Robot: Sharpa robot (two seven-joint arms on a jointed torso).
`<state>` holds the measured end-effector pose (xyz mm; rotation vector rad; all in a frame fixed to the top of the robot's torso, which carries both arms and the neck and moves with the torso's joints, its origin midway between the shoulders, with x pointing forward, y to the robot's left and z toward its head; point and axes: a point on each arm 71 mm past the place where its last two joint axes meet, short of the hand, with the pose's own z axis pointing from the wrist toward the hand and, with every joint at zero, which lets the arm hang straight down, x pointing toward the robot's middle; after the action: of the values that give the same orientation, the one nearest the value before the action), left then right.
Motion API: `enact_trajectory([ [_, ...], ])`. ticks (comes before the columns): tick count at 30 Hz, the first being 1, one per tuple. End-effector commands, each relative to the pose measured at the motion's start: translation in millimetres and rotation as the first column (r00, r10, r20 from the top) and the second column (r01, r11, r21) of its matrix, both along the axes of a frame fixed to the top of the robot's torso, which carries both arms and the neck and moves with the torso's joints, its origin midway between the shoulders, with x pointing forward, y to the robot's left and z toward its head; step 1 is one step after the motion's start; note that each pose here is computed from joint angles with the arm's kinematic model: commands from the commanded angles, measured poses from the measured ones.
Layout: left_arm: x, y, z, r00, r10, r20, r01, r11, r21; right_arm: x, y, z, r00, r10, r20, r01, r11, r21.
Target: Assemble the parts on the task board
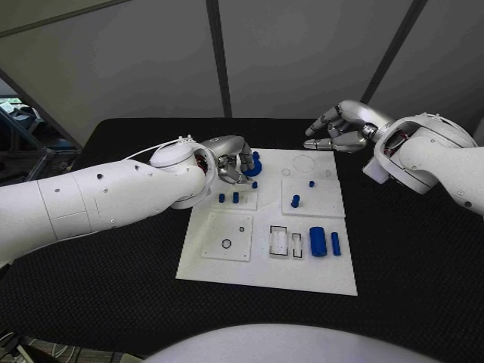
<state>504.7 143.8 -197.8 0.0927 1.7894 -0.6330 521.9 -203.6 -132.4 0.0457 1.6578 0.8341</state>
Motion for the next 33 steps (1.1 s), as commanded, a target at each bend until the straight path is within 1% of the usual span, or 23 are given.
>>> enact_trajectory([
  [1,-1.7,-9.1,0.8,0.991,-0.108,0.084,0.102,0.992,0.069,-0.3,2,1.5,1.000,0.009,0.008,-0.009,1.000,0.003],
  [8,0.2,-14.4,-4.7,0.989,-0.131,0.072,0.123,0.987,0.104,-0.4,3,1.4,1.000,0.011,0.006,-0.011,1.000,0.002],
  [16,0.3,-19.4,-9.5,0.988,-0.151,0.035,0.146,0.980,0.133,-0.4,4,1.3,1.000,0.013,0.005,-0.013,1.000,0.002],
  [26,0.7,-23.9,-14.9,0.987,-0.158,0.008,0.156,0.977,0.148,-0.4,5,1.2,1.000,0.016,0.004,-0.016,1.000,0.002],
  [33,2.4,-23.1,-17.2,0.989,-0.149,-0.002,0.147,0.976,0.159,-0.6,5,1.2,1.000,0.016,0.003,-0.016,1.000,0.002],
])
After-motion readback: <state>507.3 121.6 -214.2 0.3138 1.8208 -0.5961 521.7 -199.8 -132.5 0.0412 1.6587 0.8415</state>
